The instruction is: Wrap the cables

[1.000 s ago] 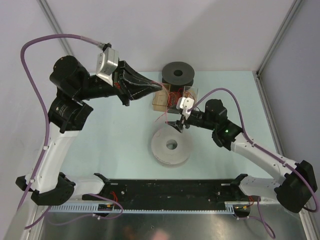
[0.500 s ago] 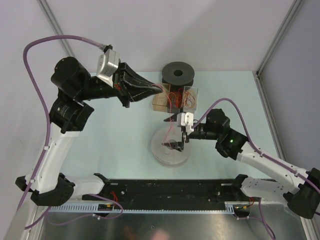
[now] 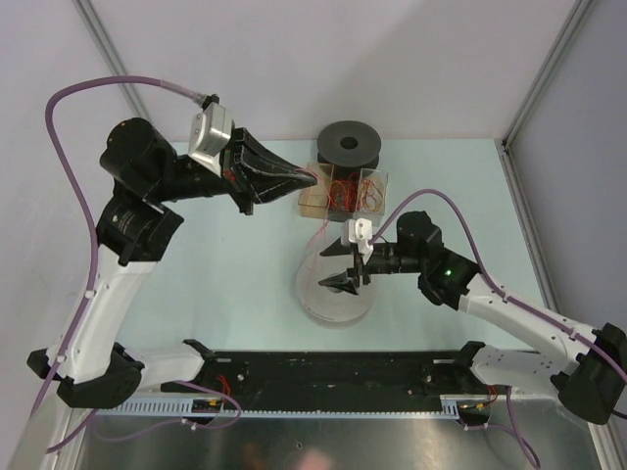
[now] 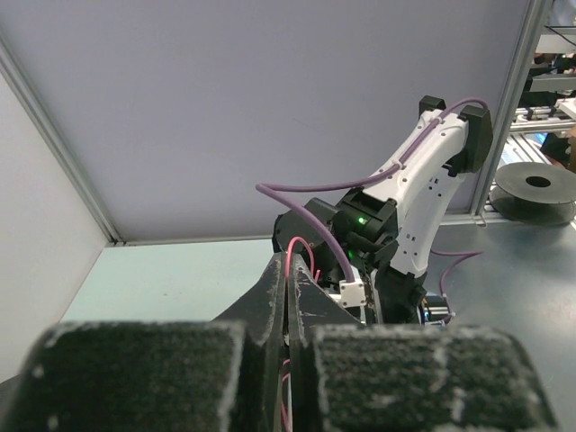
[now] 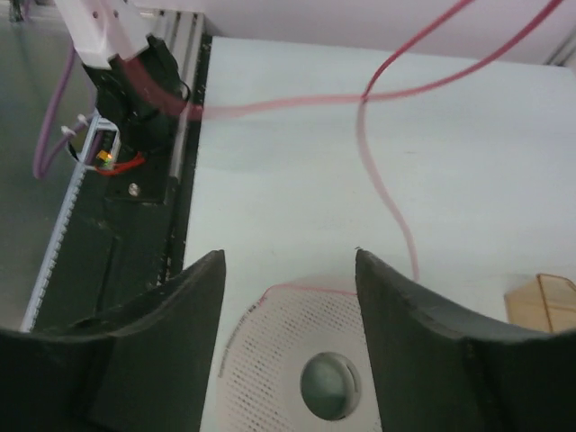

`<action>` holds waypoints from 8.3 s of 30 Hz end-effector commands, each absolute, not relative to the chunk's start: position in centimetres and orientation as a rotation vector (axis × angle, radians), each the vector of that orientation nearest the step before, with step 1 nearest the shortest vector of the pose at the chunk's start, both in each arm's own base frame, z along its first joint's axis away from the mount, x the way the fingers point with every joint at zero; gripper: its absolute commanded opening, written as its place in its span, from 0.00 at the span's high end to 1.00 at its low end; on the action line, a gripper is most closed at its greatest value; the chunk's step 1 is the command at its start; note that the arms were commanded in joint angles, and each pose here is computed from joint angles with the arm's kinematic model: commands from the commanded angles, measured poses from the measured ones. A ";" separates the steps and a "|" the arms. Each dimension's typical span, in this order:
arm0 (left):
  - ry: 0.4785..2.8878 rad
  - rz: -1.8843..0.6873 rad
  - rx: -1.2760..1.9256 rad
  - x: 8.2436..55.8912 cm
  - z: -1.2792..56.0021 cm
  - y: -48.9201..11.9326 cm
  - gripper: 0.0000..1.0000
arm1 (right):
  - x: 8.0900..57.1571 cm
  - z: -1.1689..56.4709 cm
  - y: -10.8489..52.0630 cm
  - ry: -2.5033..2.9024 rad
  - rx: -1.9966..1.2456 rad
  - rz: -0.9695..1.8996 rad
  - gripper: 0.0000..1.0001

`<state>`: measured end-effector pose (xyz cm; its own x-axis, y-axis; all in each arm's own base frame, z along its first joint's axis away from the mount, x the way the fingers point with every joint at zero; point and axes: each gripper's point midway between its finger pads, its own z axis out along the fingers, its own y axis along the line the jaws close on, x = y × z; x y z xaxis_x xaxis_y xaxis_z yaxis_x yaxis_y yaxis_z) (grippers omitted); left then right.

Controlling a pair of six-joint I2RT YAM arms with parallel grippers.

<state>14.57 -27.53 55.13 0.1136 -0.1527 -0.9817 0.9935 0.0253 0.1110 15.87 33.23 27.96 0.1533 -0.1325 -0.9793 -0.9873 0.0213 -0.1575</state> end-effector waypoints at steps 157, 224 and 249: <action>1.404 -1.315 1.064 13.4 42.7 -24.3 1.00 | 19.3 29.5 33.6 0.986 -1.378 0.851 0.96; 1.313 -1.231 0.770 17.3 51.2 -21.7 1.00 | 20.1 31.2 34.4 0.882 -1.306 0.858 0.29; 1.373 -1.310 0.750 17.9 50.0 -23.5 1.00 | 20.8 31.8 37.9 0.872 -1.300 0.912 0.75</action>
<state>17.25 -23.23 49.28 -0.2446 -0.1867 -0.9515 0.9406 0.1925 -0.2795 21.56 37.26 29.04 0.3718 -0.0038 -0.9283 -0.9257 0.0732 -0.3711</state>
